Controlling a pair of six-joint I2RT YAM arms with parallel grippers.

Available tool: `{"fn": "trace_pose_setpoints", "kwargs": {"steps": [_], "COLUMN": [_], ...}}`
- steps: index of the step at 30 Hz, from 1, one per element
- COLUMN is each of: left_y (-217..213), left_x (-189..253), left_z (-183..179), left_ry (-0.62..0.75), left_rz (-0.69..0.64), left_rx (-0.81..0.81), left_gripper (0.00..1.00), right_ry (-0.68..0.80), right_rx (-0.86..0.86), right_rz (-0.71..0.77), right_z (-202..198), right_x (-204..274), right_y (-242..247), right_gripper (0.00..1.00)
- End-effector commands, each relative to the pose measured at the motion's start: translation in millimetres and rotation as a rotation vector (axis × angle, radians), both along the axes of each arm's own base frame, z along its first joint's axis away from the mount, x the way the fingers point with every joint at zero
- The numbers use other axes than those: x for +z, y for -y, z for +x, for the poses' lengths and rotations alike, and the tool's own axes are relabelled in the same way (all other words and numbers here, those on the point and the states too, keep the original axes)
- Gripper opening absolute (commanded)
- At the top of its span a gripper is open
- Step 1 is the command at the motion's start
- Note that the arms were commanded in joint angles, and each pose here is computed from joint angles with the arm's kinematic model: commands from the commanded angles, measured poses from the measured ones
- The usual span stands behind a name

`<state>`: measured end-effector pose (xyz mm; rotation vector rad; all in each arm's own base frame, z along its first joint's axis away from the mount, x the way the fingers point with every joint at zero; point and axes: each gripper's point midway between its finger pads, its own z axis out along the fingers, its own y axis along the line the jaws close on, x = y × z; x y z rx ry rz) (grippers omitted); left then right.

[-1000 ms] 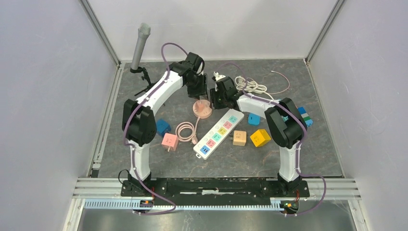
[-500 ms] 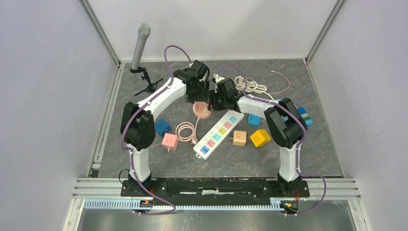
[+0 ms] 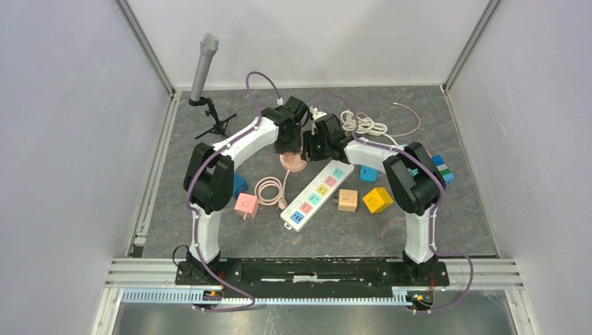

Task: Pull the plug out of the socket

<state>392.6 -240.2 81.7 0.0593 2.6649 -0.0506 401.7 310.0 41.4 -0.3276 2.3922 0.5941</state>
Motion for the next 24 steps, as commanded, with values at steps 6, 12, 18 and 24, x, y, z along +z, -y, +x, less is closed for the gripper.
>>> {"fn": "trace_pose_setpoints", "kwargs": {"steps": [6,12,18,24], "left_y": [12,23,24,17], "left_x": [18,58,76,94], "left_z": [12,9,6,8], "left_ry": [0.055,0.083,0.09,0.114], "left_rz": [-0.068,-0.156,-0.184,-0.186], "left_rx": [0.013,-0.036,-0.034,-0.015], "left_gripper": [0.26,0.11,0.04,0.04], "right_ry": [-0.021,-0.044,-0.094,-0.117], "right_rx": [0.007,-0.001,-0.01,-0.026], "right_rz": [-0.026,-0.075,-0.136,-0.169], "right_z": [3,-1,-8,-11], "right_x": [-12,-26,-45,-52], "right_y": [0,9,19,25], "right_gripper": [0.41,0.4,0.39,0.39]}}
